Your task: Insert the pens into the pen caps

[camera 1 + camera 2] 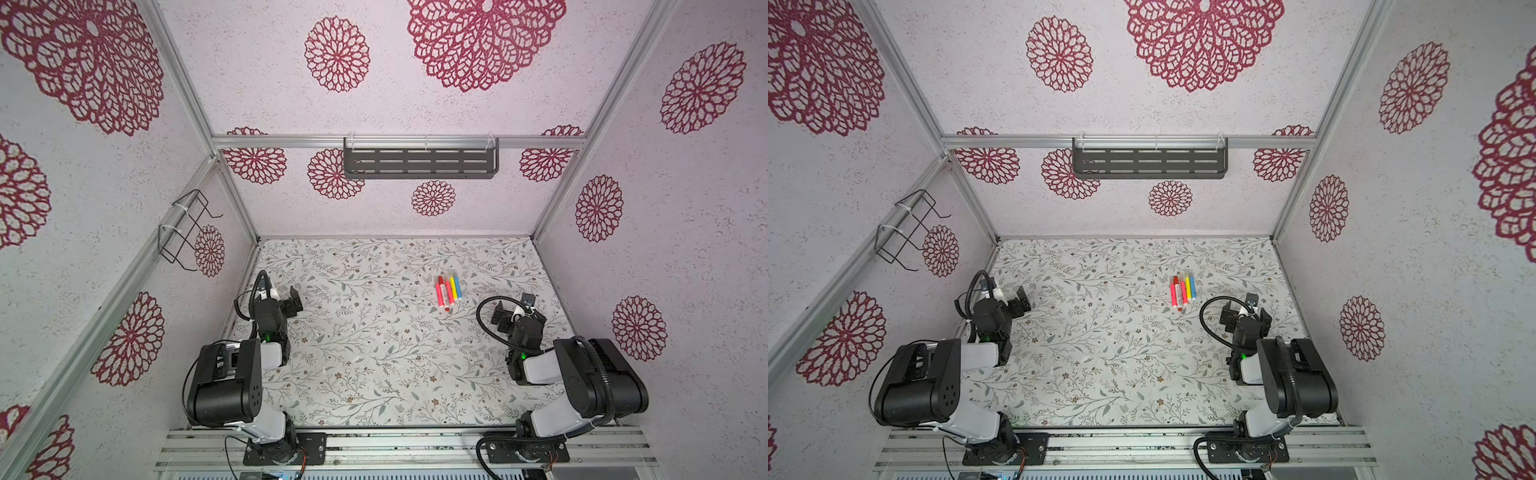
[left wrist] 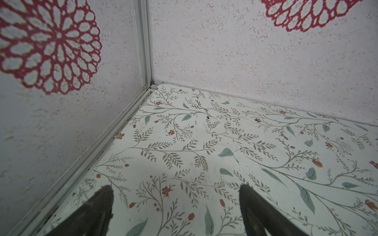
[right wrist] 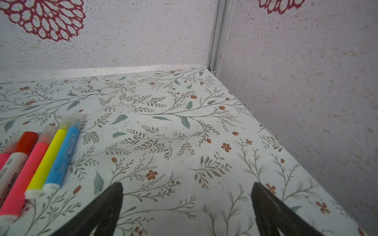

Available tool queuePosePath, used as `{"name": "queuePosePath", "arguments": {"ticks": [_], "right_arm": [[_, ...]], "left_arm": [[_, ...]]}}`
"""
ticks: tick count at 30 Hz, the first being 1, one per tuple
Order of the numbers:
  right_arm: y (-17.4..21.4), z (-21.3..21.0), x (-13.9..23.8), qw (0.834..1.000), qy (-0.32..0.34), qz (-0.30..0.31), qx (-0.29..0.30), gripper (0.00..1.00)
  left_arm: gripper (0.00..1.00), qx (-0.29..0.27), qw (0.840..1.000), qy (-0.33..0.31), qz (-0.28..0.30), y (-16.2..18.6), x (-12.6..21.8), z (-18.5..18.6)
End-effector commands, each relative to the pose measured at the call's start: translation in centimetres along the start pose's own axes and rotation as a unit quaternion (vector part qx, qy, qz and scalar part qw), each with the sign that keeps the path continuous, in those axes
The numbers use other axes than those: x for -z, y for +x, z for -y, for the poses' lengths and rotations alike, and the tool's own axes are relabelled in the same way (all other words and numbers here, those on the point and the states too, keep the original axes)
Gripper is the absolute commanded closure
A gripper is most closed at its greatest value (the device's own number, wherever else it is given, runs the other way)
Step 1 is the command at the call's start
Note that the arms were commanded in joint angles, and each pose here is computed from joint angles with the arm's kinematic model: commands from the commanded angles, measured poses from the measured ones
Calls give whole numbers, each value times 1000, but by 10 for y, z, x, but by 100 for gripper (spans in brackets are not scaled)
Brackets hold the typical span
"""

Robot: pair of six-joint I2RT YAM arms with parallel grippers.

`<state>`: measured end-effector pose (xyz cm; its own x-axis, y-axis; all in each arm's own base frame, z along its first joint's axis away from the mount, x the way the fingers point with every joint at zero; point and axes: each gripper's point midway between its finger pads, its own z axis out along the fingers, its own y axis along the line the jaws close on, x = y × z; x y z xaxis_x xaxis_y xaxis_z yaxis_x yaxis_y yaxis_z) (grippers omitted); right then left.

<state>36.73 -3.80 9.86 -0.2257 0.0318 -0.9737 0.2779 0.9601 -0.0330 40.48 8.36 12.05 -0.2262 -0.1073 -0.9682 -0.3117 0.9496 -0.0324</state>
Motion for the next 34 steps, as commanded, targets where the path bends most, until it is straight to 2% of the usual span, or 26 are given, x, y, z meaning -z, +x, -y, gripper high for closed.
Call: {"name": "queuePosePath", "arguments": {"ticks": [1,34], "right_arm": [[-18,-3,0,1000,-5,27,-5,1],[-17,-3,0,1000,-5,27,-4,1]], "left_arm": [[3,-3,1000,4,-2,1,2,2],[3,-4,1000,6,-2,1,2,3]]}}
